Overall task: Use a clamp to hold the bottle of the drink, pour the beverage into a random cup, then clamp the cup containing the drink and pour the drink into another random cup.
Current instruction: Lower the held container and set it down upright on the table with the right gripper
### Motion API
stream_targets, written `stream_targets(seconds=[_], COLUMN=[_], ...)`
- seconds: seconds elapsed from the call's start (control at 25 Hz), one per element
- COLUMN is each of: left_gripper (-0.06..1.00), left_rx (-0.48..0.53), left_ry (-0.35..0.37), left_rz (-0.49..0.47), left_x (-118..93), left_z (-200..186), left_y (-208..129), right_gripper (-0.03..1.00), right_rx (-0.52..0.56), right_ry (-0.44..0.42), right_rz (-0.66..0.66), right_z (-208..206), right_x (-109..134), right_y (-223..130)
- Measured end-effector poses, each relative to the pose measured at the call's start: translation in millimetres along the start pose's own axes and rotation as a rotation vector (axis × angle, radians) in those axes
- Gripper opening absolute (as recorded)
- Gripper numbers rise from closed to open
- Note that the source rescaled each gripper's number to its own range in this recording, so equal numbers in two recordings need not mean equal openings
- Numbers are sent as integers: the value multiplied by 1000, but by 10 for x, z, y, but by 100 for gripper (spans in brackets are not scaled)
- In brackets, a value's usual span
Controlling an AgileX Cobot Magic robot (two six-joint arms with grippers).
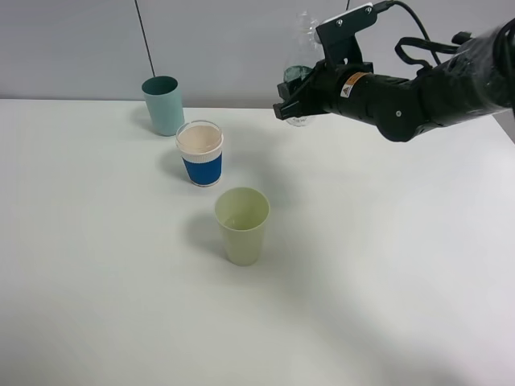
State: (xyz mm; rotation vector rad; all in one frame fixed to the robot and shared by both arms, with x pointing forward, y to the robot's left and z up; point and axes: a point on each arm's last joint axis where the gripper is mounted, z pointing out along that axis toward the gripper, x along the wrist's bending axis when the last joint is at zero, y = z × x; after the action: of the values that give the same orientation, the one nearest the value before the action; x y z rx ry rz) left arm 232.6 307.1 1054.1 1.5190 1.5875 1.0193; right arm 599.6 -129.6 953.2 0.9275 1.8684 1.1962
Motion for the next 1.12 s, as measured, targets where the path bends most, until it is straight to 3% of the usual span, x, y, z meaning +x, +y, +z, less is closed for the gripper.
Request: stream_targets(seconds=[0.72, 1.12], left_gripper=[100, 100], left_rx=[0, 0], left_ry=[0, 0], left_rz=[0, 0], left_x=[0, 0], left_z=[0, 0], left_y=[0, 0], right_gripper=[2, 2], right_rx=[122, 108], right_ry=[27, 24], right_rz=[4, 4], right_z=[292, 312], right_x=[137, 147], right_y=[-677, -724])
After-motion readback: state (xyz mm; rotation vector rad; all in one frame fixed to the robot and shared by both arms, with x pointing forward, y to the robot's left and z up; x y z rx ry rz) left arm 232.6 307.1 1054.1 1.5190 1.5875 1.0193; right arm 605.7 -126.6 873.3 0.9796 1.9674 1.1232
